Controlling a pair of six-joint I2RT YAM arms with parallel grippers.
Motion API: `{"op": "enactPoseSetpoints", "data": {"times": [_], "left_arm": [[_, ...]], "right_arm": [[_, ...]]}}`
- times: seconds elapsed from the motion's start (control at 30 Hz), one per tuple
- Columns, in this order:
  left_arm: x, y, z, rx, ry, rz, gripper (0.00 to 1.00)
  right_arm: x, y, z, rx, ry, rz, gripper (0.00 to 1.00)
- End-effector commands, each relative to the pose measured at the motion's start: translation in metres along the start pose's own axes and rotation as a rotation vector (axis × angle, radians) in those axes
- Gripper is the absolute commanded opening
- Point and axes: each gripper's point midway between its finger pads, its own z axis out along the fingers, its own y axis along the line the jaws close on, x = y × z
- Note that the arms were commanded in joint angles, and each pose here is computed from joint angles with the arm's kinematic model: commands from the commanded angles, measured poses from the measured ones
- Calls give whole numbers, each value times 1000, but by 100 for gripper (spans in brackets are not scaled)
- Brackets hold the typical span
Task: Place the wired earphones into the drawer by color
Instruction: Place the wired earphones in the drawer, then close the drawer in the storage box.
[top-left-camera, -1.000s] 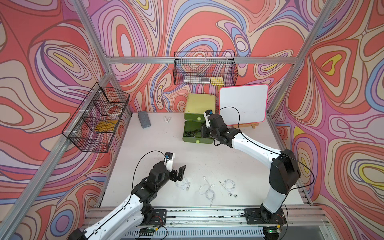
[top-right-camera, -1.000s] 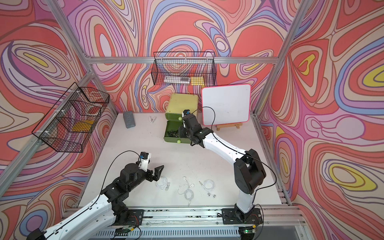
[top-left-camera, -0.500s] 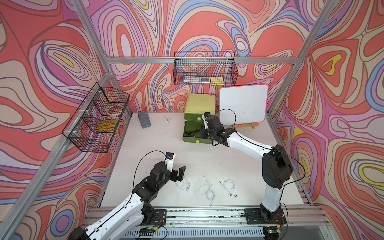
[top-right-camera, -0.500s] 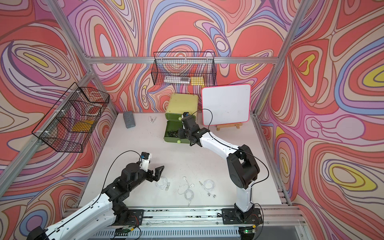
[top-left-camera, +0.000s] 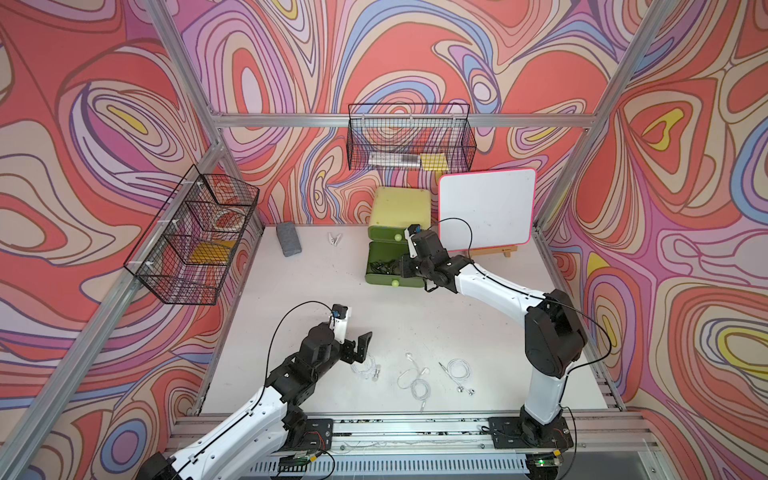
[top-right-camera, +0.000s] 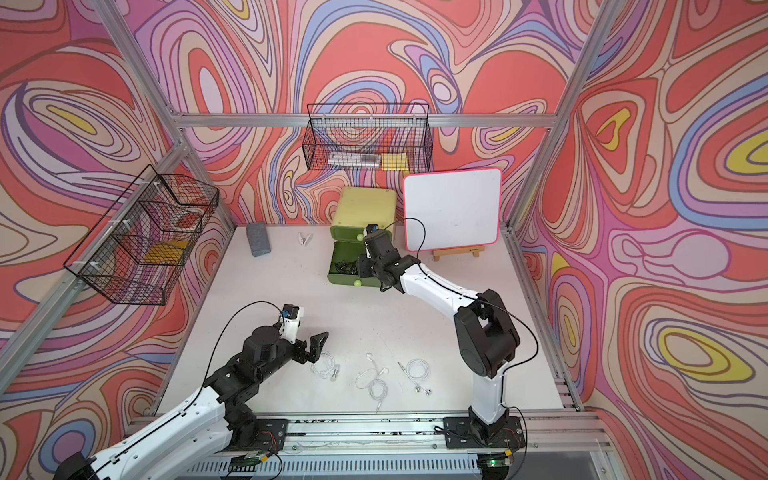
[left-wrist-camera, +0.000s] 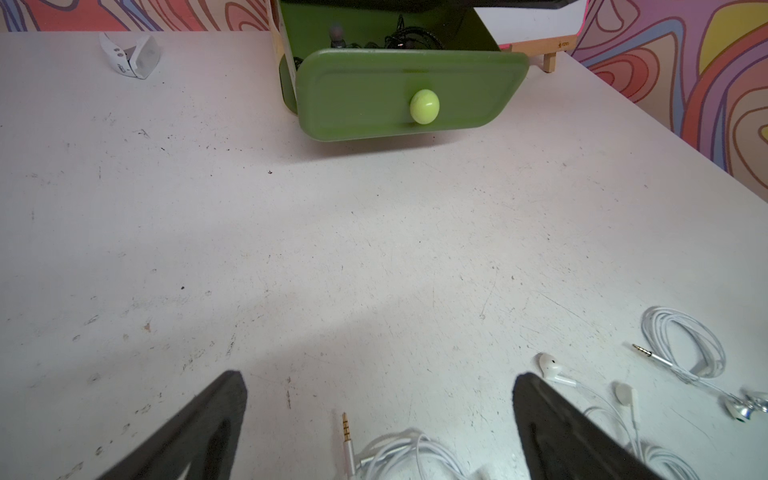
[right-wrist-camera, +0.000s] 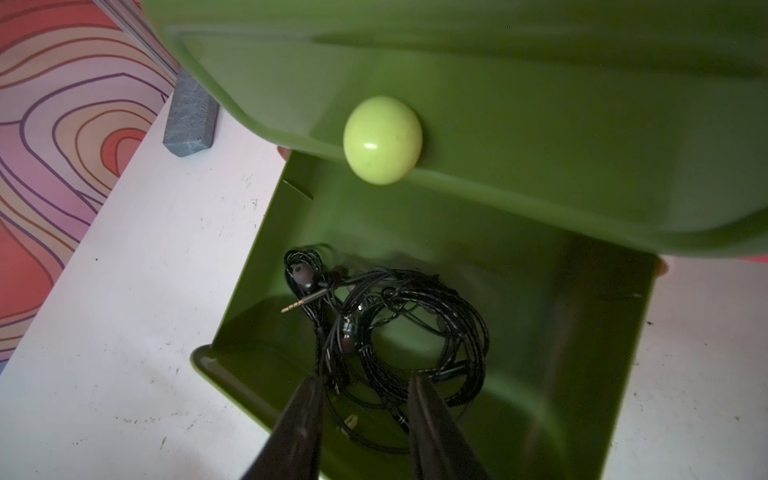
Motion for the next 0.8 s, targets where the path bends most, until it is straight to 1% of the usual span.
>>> {"op": "enactPoseSetpoints", "data": {"times": [0.0, 0.13, 0.33, 0.37, 0.43, 0.5, 0.53, 0.63, 0.7, 0.77], "left_arm": [[-4, -3, -1, 16, -17, 19, 99], [-5, -2, -3, 13, -23, 20, 99], [-6, 0, -5, -3, -13, -18, 99], [-8, 0, -6, -7, -11, -30, 99], [-10, -1, -7, -9, -1, -54, 99], [-15, -2, -7, -4, -1, -76, 99], [-18, -4, -7, -1, -3, -89, 99], [-27, -5, -6, -3, -13, -133, 99], [-34, -6, -4, -5, -14, -163, 99], [-40, -9, 0, -2, -7, -191, 99]], "right_arm": [[-15, -2, -25, 4, -51, -2, 40], [-19, -10, -49, 32, -87, -11, 44], [-14, -31, -74, 111, -110, -33, 58], [-11, -35, -79, 129, -112, -37, 62], [-8, -42, -87, 156, -122, -43, 74], [-3, -49, -95, 180, -134, -49, 91], [0, -53, -99, 192, -140, -55, 94], [9, -67, -108, 247, -164, -68, 98], [14, -75, -112, 276, -181, -64, 98], [19, -78, -116, 276, -208, -53, 98]]}}
